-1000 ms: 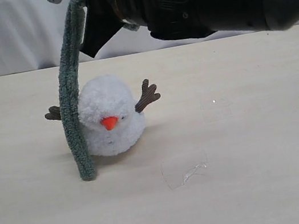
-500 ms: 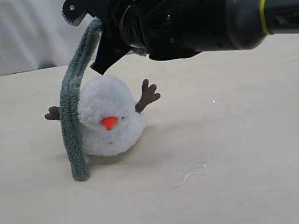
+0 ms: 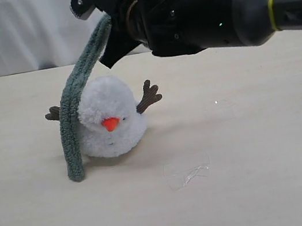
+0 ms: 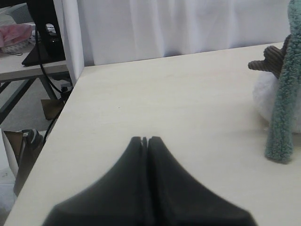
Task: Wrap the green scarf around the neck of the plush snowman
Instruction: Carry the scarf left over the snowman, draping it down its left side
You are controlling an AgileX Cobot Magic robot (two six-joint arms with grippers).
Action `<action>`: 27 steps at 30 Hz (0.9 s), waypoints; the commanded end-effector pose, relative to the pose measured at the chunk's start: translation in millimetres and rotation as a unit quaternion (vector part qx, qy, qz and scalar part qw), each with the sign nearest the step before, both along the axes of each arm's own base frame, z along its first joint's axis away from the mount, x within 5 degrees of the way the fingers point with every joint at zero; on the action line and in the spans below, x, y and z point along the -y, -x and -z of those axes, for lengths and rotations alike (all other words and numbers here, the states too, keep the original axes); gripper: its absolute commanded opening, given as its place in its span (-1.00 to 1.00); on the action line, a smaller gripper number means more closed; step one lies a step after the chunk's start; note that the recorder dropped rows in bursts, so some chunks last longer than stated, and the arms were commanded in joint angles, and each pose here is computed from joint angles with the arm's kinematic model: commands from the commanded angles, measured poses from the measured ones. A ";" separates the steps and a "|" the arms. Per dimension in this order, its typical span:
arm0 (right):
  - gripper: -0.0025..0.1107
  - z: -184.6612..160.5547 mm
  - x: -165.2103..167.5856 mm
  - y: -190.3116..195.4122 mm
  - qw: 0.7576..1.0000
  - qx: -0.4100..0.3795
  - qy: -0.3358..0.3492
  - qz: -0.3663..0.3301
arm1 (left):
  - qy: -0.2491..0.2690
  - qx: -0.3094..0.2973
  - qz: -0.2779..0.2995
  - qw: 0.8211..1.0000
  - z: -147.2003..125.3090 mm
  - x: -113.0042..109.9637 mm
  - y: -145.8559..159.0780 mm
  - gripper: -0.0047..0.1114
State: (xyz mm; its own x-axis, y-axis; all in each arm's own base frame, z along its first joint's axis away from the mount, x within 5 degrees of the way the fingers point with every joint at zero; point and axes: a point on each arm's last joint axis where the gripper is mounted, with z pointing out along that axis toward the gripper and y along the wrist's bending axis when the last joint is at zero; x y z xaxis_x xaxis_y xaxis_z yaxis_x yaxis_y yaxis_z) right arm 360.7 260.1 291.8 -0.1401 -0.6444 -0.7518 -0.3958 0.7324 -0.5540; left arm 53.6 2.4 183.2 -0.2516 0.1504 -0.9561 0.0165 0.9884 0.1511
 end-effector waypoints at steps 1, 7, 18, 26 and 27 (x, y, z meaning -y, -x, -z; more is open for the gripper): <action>-0.88 -33.8 -12.4 16.5 0.991 0.026 -0.058 -0.116 | 0.004 0.006 0.001 1.000 -0.3 0.3 -0.2 -0.92; -0.88 -45.7 -18.6 25.5 0.980 0.054 -0.042 -0.187 | 0.004 0.006 0.001 1.000 -0.3 0.3 -0.2 -0.92; -0.88 -43.4 -36.2 42.4 0.933 0.107 0.015 -0.342 | 0.004 0.006 0.001 1.000 -0.3 0.3 -0.2 -0.92; -0.88 -63.2 -32.3 65.7 0.890 0.164 0.060 -0.421 | 0.004 0.006 0.001 1.000 -0.3 0.3 -0.2 -0.92; -0.88 -67.0 -29.5 66.8 0.888 0.176 0.081 -0.418 | 0.004 0.006 0.001 1.000 -0.3 0.3 -0.2 -0.92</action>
